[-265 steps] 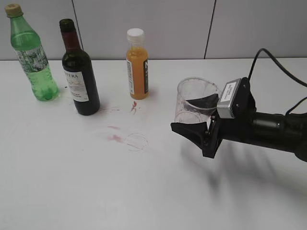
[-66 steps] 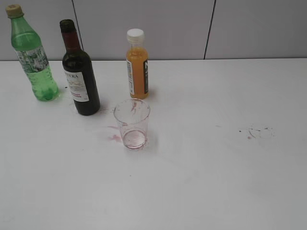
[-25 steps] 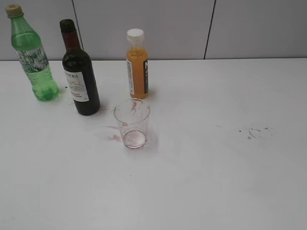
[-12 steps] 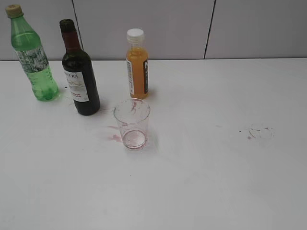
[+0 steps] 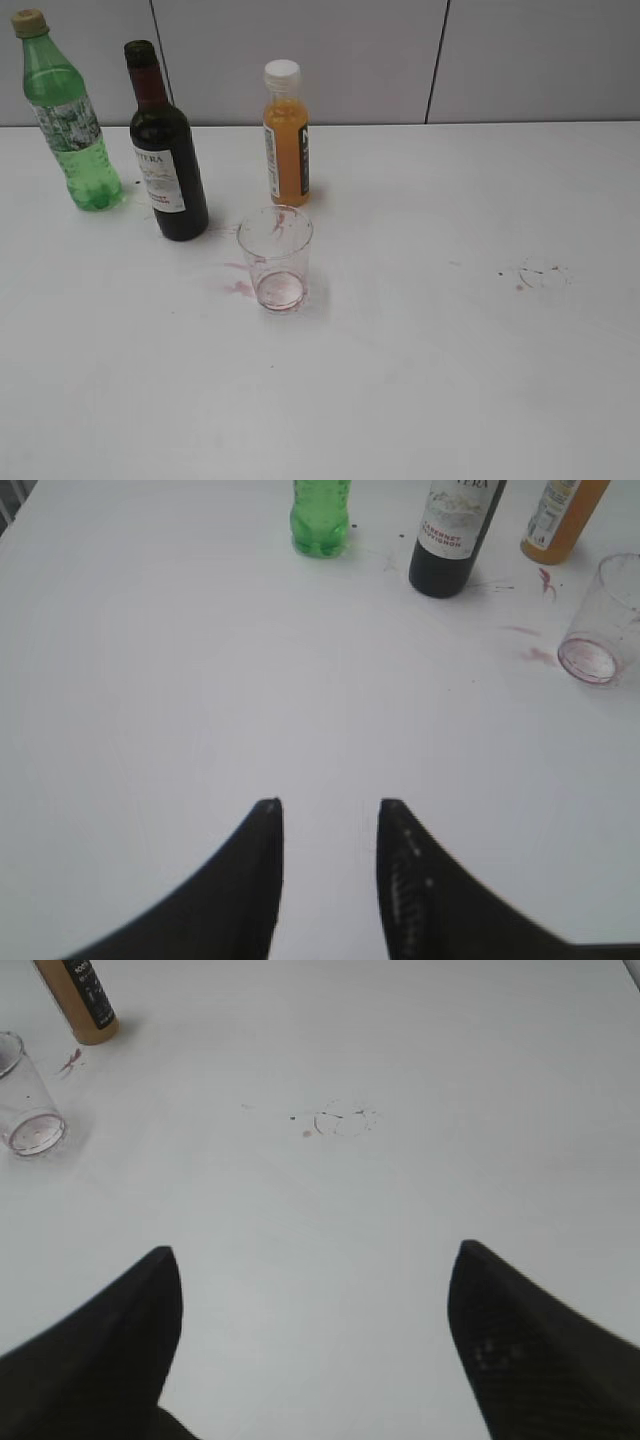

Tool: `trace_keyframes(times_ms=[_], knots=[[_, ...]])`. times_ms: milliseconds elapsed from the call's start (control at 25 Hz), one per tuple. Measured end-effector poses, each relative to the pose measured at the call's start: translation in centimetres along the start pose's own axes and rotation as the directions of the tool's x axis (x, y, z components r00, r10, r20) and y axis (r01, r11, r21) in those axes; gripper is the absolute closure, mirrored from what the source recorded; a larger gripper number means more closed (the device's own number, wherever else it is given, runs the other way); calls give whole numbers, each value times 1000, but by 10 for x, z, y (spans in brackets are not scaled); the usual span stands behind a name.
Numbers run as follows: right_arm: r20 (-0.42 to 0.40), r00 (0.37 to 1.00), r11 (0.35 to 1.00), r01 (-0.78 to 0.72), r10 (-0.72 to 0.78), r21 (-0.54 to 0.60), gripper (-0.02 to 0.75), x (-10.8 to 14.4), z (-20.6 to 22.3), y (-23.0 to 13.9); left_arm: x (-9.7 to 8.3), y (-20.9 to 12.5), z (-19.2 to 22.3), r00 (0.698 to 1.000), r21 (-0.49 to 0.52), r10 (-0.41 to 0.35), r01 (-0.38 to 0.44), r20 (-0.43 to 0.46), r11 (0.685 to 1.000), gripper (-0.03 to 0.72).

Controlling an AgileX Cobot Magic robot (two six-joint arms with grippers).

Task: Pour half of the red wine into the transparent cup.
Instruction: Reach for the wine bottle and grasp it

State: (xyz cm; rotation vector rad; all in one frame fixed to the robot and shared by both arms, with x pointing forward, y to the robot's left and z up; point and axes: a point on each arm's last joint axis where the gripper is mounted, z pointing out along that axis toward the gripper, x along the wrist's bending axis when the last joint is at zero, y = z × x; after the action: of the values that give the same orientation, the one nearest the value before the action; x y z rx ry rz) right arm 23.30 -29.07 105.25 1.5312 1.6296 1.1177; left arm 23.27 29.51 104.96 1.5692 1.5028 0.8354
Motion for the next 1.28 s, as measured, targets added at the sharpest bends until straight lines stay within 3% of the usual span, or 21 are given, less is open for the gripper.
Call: trace_keyframes(times_ms=[120, 240, 320, 480, 600, 960, 1280], knots=[[0, 1000, 1000, 0, 0, 0, 92, 0, 0, 0, 0, 0, 0, 1000, 0, 0, 0, 0, 1000, 375], [0, 1000, 1000, 0, 0, 0, 92, 0, 0, 0, 0, 0, 0, 1000, 0, 0, 0, 1, 1000, 134], [0, 1000, 1000, 0, 0, 0, 92, 0, 0, 0, 0, 0, 0, 1000, -1, 5, -5, 1, 1000, 70], [0, 1000, 1000, 0, 0, 0, 92, 0, 0, 0, -2, 3, -1, 999, -27, 32, -32, 15, 999, 46], [0, 1000, 1000, 0, 0, 0, 97, 0, 0, 0, -2, 13, -5, 999, -119, 38, -36, 13, 992, 45], [0, 1000, 1000, 0, 0, 0, 146, 0, 0, 0, -3, 48, 0, 996, -373, 89, -84, -5, 924, 56], [0, 1000, 1000, 0, 0, 0, 165, 0, 0, 0, 0, 86, 39, 997, -415, 80, -80, -16, 906, 72]])
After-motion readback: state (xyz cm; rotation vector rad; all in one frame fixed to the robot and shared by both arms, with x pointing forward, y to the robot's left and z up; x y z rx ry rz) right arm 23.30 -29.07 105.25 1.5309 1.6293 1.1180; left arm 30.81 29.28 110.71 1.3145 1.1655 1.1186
